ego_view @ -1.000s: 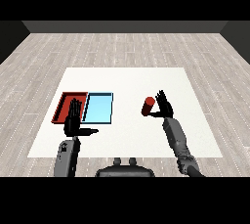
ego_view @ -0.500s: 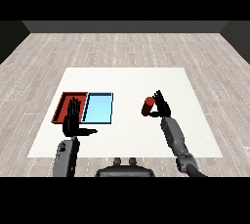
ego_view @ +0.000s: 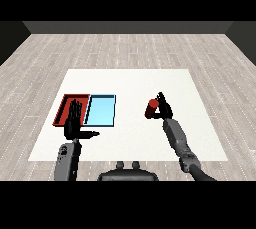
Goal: Pick the red can and put it in the red box
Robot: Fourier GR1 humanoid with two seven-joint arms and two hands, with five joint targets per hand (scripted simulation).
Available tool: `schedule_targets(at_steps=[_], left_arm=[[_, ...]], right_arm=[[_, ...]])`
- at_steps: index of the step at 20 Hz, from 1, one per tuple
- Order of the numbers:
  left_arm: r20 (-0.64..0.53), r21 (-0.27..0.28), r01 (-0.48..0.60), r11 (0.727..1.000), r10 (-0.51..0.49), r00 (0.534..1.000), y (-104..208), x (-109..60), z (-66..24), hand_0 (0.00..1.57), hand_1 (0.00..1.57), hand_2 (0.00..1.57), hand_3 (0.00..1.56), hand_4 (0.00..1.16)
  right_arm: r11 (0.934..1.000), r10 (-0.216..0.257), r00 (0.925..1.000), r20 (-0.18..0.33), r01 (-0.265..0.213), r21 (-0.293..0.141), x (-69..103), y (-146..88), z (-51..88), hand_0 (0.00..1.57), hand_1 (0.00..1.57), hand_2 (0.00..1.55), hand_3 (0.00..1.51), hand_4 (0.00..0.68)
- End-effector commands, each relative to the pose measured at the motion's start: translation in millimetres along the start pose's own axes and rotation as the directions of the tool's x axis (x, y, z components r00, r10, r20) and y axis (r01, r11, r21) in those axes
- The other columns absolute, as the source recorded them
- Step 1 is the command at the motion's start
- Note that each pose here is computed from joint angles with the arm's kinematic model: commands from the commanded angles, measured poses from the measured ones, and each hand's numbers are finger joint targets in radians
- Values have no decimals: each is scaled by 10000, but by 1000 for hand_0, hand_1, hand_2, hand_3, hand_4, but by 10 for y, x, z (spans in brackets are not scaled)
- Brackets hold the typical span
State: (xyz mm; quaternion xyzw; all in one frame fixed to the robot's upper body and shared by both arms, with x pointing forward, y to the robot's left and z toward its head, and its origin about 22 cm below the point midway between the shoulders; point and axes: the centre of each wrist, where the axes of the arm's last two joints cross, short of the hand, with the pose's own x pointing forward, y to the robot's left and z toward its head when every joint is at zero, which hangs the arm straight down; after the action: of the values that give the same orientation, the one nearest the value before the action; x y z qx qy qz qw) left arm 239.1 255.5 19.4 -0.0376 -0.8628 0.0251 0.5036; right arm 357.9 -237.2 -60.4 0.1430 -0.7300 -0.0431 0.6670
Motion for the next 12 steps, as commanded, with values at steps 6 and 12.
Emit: schedule_targets(at_steps=[6,12], left_arm=[[-163,116,45,9999,-43,9999,18,10,-116,0,0,0,0,0],[92,0,-52,10000,52,9999,-168,85,-3,0,0,0,0,0]], right_arm=[[9997,20,9998,-176,-16,236,-69,185,-23,0,0,0,0,0],[9996,-242,9994,-253,246,126,-84,237,-94,0,0,0,0,0]])
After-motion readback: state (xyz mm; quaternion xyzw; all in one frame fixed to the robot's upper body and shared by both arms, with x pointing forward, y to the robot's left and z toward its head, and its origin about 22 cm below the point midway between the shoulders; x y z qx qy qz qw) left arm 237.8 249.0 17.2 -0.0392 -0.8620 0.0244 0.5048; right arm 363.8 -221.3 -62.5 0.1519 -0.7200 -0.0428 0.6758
